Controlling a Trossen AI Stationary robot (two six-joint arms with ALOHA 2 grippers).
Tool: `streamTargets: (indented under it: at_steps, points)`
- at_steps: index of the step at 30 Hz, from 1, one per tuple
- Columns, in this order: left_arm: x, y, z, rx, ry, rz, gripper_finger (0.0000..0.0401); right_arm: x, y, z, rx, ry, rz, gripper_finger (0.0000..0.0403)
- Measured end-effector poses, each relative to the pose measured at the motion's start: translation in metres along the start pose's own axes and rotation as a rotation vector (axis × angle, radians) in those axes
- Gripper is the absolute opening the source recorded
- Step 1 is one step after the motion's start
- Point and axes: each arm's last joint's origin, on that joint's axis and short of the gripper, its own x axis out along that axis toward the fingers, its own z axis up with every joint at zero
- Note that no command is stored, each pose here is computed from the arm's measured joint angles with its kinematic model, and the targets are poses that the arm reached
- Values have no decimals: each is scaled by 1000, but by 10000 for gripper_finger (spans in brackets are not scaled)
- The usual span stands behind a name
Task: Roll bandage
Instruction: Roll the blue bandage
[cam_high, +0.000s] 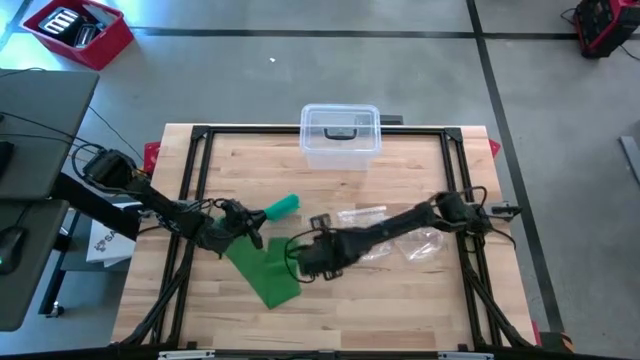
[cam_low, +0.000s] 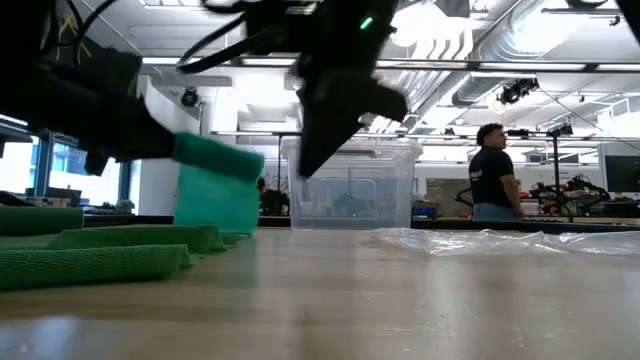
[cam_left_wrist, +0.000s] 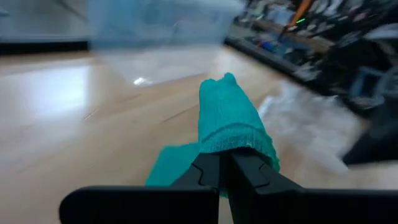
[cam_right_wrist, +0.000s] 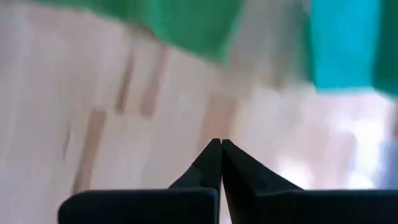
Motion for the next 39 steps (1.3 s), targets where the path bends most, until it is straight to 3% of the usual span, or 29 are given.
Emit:
streamTargets:
  at_steps: [9,14,19,24,28,34,39]
  points:
    - [0,-19,23,3,-67,-270,1,-80,-7,-49,142,179,-322,0]
    - [8,-24,34,8,-85,-386,1,-112,-3,-78,267,90,-422,0]
    - [15,-33,41,33,-43,-492,1,-105,17,-112,435,-65,-371,0]
    - [19,-38,42,61,-9,-479,1,-81,28,-132,556,-165,-213,0]
    - [20,-40,42,72,8,-473,1,-65,30,-134,549,-180,-58,0]
    - [20,-40,41,71,11,-472,1,-45,28,-127,722,-334,-21,0]
    - [20,-40,42,46,8,-473,1,-37,21,-127,775,-338,-7,22]
